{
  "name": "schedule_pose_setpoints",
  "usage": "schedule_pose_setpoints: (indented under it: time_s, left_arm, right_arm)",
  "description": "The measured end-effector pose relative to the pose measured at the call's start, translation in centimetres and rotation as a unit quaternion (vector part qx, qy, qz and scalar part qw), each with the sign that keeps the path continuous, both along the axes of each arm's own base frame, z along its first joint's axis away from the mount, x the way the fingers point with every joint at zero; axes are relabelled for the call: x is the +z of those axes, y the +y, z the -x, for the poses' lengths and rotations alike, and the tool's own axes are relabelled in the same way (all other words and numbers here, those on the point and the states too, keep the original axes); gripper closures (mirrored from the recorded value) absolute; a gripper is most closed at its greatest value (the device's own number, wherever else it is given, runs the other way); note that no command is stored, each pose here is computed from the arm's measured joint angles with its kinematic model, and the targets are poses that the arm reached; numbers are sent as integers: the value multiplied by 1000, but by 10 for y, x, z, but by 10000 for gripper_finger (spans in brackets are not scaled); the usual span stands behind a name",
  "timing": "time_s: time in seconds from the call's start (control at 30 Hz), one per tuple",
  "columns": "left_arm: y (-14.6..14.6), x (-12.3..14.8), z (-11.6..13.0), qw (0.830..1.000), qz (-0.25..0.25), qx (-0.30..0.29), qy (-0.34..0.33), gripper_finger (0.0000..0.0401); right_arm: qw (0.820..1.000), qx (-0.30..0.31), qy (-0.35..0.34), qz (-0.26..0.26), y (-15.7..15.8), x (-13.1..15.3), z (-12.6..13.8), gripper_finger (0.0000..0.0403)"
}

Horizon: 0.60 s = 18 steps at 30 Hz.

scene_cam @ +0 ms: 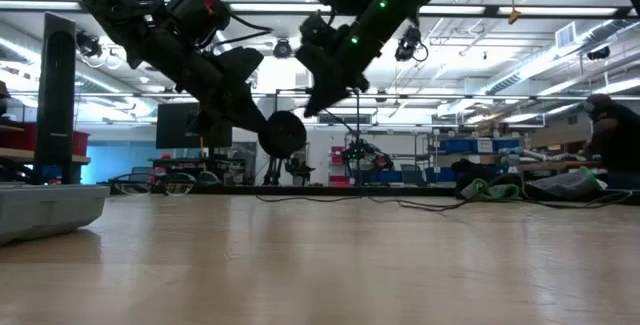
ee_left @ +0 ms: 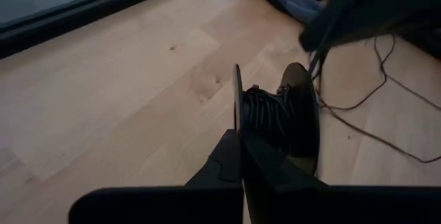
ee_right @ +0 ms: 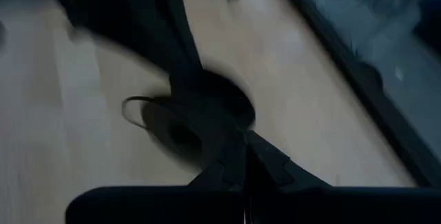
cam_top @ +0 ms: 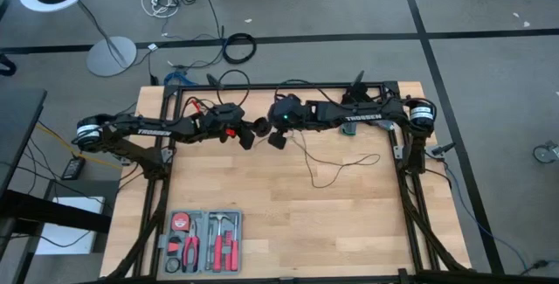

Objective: Coil cords
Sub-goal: Coil the black wire onto the black spool

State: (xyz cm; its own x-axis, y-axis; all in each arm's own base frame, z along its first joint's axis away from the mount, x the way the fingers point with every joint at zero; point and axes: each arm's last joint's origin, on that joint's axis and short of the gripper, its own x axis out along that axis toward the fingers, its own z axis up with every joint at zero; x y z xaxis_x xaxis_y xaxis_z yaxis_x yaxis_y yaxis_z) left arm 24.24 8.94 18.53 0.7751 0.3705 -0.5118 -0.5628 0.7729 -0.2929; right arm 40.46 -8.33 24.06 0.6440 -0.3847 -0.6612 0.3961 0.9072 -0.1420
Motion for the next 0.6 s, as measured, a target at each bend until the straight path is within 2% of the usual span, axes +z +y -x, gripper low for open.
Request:
schedule_pose_setpoints:
  time_s: [0.27,0.53,0.6]
  left_arm:
    - [4,5,2,1000,-5,6,-15,401]
    - [0,25,2,995,3,-51,-80,401]
    - [-1,30,5,995,-1,-49,-88,401]
  right_arm:
    - [997,-8,48,-61,6,-17,11,381]
    - [995,-29,37,-85,15,-50,20,313]
    - [995,-29,32,-93,19,-56,21,295]
